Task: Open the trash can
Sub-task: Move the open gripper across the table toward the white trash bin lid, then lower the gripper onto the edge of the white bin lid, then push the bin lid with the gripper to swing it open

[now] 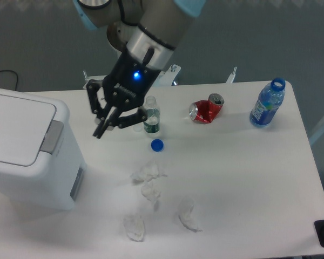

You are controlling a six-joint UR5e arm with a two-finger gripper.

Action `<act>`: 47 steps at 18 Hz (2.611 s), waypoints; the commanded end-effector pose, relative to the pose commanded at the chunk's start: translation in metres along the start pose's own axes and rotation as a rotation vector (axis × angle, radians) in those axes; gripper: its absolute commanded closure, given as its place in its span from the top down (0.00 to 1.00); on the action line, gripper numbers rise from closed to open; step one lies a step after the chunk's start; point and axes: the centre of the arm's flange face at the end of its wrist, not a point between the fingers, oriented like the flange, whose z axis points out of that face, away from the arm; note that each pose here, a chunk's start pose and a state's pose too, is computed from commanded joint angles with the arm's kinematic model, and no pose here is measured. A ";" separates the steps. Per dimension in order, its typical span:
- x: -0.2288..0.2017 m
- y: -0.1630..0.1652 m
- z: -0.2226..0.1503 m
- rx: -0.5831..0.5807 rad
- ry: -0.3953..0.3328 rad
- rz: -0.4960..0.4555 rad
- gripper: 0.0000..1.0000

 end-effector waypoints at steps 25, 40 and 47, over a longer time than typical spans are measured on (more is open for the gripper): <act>0.030 0.019 0.044 -0.072 0.060 0.018 0.15; 0.028 0.020 0.049 -0.079 0.062 0.016 0.15; 0.027 0.022 0.050 -0.081 0.061 0.017 0.15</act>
